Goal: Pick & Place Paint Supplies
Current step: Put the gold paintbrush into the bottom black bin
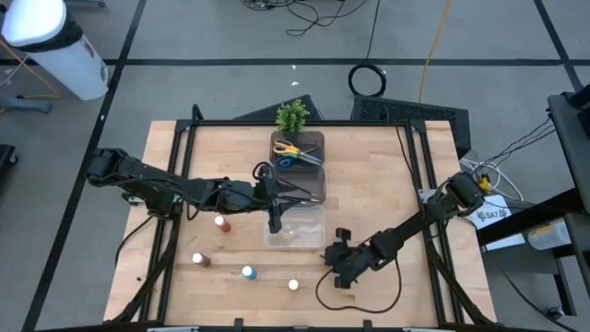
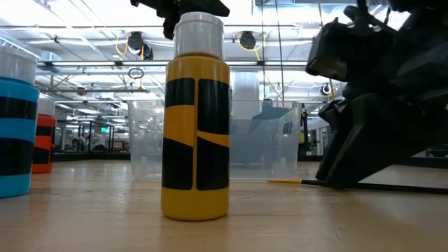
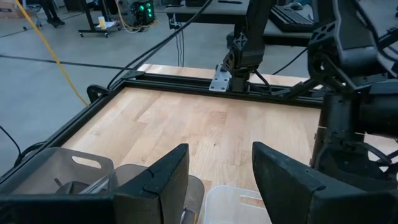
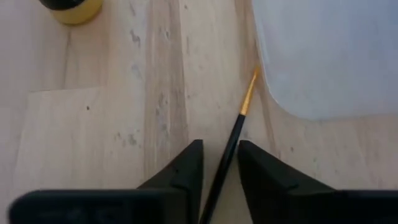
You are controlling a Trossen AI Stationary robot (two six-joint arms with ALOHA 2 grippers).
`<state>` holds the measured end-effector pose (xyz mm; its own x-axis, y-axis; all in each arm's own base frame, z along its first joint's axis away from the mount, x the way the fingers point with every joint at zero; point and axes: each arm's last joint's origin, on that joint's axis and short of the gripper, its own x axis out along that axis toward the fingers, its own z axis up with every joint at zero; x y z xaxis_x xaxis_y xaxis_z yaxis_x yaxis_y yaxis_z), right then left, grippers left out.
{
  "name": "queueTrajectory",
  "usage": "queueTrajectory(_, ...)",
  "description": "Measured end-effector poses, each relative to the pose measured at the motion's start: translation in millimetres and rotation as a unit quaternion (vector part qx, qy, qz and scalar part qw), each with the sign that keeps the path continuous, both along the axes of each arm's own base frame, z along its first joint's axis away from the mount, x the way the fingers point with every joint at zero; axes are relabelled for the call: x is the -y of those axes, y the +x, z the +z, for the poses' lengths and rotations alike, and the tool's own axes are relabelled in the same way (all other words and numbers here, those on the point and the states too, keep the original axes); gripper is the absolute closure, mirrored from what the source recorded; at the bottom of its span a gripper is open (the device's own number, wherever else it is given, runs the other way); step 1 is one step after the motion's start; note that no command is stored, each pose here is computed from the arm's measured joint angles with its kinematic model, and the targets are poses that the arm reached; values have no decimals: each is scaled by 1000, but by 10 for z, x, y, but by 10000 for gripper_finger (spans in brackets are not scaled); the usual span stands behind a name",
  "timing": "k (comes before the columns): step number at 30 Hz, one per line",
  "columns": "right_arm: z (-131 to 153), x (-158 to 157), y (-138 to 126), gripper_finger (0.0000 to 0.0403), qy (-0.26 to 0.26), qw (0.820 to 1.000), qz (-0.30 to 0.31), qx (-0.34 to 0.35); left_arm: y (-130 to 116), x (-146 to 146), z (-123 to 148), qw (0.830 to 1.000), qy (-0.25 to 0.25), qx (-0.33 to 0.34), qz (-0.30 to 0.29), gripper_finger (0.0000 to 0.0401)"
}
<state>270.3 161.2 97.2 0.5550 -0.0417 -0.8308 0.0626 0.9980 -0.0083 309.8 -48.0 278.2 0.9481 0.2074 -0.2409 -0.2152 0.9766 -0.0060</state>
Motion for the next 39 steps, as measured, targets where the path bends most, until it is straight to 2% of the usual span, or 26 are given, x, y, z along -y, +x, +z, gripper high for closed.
queueTrajectory(8,-70,40,-141,391,-9,997,-4,-81,0,0,0,1000,0,0,0,212)
queueTrajectory(16,-94,31,-233,399,-23,993,-4,-116,0,0,0,1000,0,0,0,212)
queueTrajectory(21,-8,-18,-264,401,-40,995,9,-89,0,0,0,1000,0,0,0,212)
queueTrajectory(27,329,-24,-390,402,-56,997,15,-42,0,0,1,1000,0,0,0,212)
queueTrajectory(31,629,-35,-476,402,-60,998,-3,19,2,0,8,1000,-1,4,0,212)
queueTrajectory(39,947,65,-520,403,-78,991,-34,100,4,1,16,1000,-2,8,0,212)
